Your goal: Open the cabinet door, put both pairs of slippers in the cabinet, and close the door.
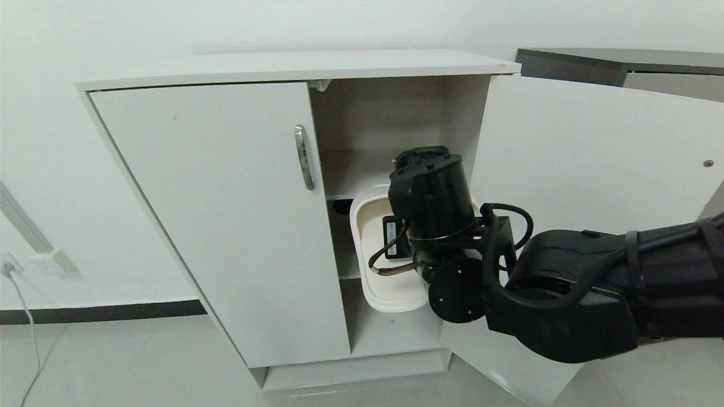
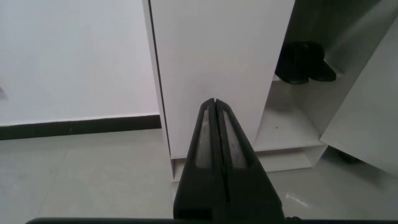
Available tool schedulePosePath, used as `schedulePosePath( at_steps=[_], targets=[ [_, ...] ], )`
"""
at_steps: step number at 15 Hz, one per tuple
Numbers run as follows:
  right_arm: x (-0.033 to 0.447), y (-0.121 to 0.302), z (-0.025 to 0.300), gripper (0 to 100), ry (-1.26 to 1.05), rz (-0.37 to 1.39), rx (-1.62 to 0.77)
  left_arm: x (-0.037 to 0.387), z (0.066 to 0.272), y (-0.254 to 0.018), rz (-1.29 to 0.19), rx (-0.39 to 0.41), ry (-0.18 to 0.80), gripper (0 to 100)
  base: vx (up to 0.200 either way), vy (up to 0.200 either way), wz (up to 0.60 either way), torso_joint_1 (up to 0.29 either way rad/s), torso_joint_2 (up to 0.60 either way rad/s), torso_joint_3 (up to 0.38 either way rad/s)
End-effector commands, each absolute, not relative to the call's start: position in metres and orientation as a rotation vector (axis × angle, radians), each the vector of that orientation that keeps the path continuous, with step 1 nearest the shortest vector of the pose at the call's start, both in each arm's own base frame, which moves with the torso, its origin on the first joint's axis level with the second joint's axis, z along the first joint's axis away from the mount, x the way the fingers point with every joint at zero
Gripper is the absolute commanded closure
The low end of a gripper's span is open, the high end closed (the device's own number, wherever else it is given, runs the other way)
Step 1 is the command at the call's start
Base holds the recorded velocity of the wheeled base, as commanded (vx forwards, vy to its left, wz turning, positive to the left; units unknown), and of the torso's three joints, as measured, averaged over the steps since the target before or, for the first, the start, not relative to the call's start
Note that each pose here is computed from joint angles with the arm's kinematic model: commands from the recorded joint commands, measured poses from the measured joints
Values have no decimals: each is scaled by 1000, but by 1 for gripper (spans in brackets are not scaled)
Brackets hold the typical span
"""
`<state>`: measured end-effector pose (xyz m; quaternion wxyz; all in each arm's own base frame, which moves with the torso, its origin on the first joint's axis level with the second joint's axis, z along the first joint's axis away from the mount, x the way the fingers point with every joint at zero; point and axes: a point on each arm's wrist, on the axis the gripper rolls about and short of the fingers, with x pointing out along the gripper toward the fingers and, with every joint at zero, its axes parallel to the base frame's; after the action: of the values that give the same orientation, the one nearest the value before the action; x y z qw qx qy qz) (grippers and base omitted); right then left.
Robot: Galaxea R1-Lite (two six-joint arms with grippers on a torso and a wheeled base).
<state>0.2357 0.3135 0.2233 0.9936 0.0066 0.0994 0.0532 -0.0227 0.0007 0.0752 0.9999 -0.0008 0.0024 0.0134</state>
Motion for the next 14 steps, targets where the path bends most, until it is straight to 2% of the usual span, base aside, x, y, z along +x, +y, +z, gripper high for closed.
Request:
schedulePosePath(
  at_steps=[1, 3, 14],
  targets=[
    [241, 314, 225, 100, 199, 99, 15, -23, 75, 1, 28, -1, 5, 100, 0, 0, 0, 0, 0, 0],
    [241, 314, 226, 100, 200, 107, 18, -23, 75, 1, 26, -3, 5, 100, 0, 0, 0, 0, 0, 0],
    [241, 314, 225, 100, 206, 115, 14, -23, 76, 1, 26, -1, 5, 100, 200, 0, 0, 2, 2, 2]
  ],
)
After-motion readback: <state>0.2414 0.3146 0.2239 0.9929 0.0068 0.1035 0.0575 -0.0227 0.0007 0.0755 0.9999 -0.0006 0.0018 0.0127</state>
